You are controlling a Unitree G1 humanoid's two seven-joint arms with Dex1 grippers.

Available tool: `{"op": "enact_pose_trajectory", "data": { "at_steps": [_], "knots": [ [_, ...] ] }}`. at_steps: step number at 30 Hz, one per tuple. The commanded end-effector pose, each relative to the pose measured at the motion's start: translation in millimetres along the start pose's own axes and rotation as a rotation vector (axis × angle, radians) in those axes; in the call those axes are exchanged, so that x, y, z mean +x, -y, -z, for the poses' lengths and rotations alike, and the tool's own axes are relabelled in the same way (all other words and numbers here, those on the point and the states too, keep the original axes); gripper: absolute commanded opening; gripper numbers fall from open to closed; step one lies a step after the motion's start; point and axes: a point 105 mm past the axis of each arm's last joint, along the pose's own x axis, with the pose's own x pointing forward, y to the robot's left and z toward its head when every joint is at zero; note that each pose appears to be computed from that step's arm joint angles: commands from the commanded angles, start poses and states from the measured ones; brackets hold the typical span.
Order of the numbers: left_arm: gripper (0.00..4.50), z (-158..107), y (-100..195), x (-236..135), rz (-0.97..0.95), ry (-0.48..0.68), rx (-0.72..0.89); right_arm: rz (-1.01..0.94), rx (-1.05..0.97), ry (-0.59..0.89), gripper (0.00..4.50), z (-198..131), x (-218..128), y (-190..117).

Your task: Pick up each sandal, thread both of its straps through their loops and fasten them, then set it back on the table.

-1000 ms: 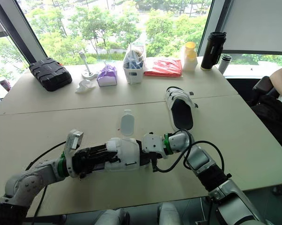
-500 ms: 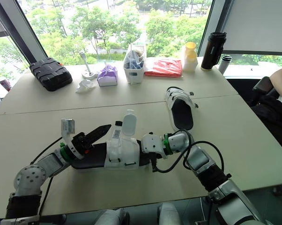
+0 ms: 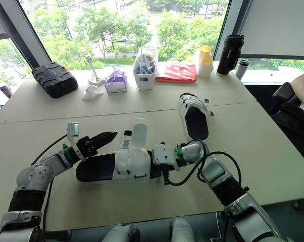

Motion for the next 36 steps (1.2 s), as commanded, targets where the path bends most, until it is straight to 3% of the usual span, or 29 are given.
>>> {"op": "enact_pose_trajectory", "data": {
  "at_steps": [1, 6, 8, 13, 18, 23, 25, 29, 31, 36],
  "knots": [
    [4.34, -8, 8, 7, 0.068, -0.065, 0.029, -0.033, 0.05, -0.086, 0.0, 22, 2, -11],
    [4.34, -11, 14, 26, 0.112, -0.132, 0.057, -0.03, 0.049, -0.087, 0.0, 22, 3, -11],
    [3.57, -10, 15, 31, 0.111, -0.146, 0.062, -0.028, 0.049, -0.087, 0.0, 22, 3, -11],
    [0.99, -6, 16, 35, 0.105, -0.176, 0.067, -0.027, 0.051, -0.087, 0.0, 22, 3, -12],
    [0.99, -3, 14, 37, 0.087, -0.183, 0.07, -0.024, 0.052, -0.088, 0.0, 23, 3, -12],
    [0.99, -11, 18, 39, 0.096, -0.121, 0.01, -0.024, 0.052, -0.088, 0.0, 23, 2, -13],
    [1.77, -18, 20, 38, 0.1, -0.083, -0.015, -0.026, 0.052, -0.089, 0.0, 23, 2, -14],
    [3.78, -28, 14, 37, 0.053, -0.028, 0.008, -0.027, 0.052, -0.09, 0.0, 23, 2, -13],
    [4.42, -30, 13, 36, 0.045, -0.016, 0.018, -0.027, 0.051, -0.09, 0.0, 23, 2, -13],
    [4.42, -8, 8, 36, 0.024, -0.109, 0.029, -0.026, 0.049, -0.089, 0.0, 22, 3, -13]
  ]
}}
